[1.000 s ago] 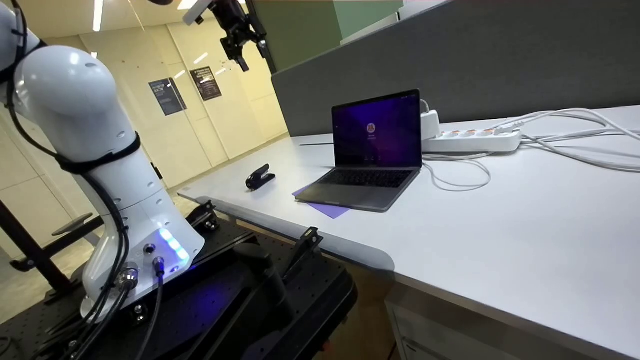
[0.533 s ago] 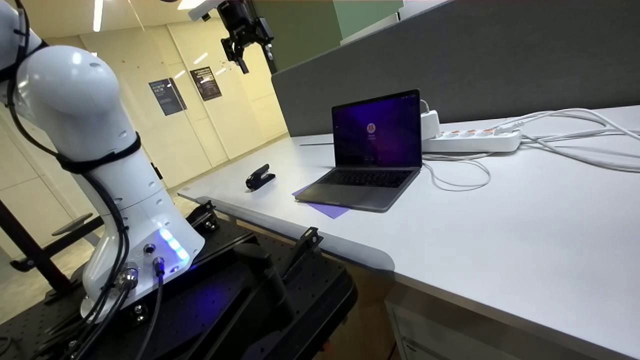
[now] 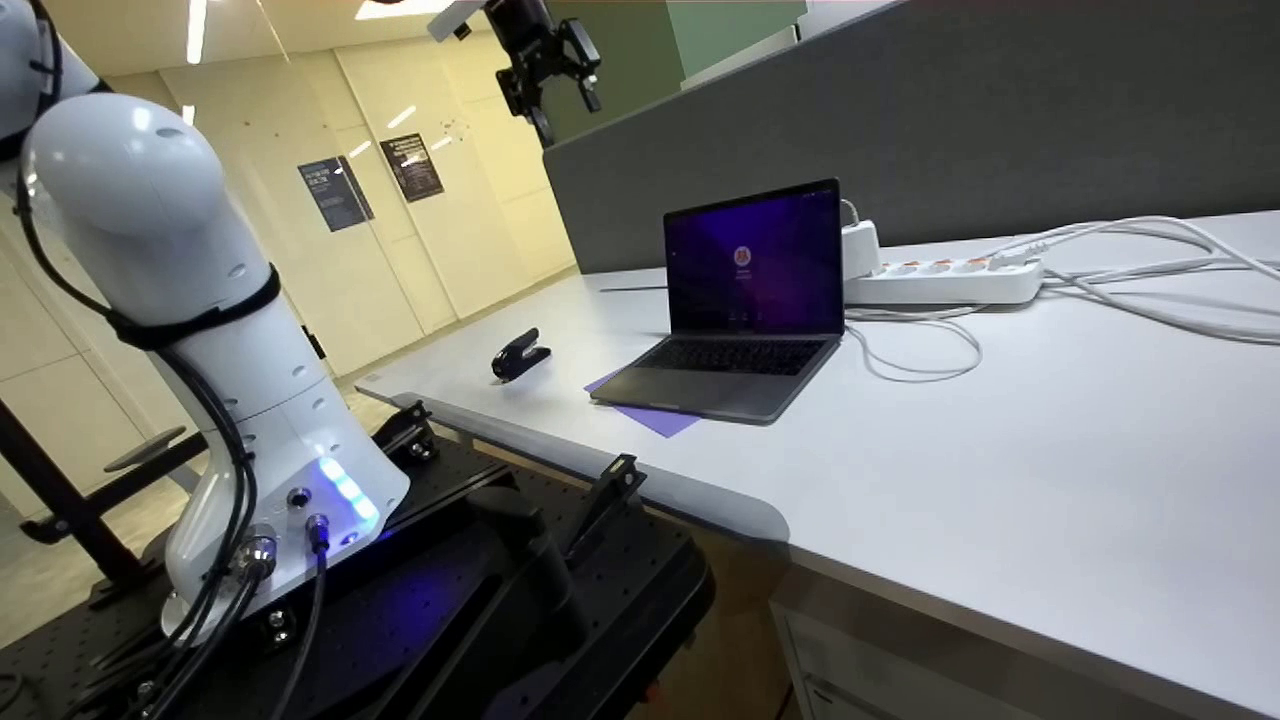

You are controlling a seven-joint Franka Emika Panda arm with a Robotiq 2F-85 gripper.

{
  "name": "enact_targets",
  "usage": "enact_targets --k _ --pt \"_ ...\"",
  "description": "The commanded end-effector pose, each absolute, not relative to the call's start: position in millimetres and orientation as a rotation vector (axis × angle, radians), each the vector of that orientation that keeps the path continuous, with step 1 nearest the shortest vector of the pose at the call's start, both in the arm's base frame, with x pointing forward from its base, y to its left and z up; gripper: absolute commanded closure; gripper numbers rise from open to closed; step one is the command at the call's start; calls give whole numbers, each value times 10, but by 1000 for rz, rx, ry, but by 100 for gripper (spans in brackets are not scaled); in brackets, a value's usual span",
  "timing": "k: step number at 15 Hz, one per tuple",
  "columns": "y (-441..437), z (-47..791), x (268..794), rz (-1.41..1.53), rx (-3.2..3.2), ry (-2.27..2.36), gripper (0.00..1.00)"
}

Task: Close the laptop.

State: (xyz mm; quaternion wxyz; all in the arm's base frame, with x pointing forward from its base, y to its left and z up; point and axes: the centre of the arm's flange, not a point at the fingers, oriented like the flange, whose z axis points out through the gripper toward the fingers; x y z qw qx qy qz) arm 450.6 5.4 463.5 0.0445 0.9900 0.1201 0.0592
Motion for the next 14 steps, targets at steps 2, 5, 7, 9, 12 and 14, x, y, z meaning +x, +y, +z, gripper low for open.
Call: enact_targets --k 2,5,7,9,12,14 --pt "-356 4494 4985 160 3051 298 0" --pt "-515 4371 5238 99 3070 349 0" --pt "-600 4322 5389 64 3078 422 0" --pt "-681 4272 5507 23 3094 492 0" --pt "-651 4157 5368 15 3093 456 0" --pt "-714 4147 5426 -13 3098 440 0"
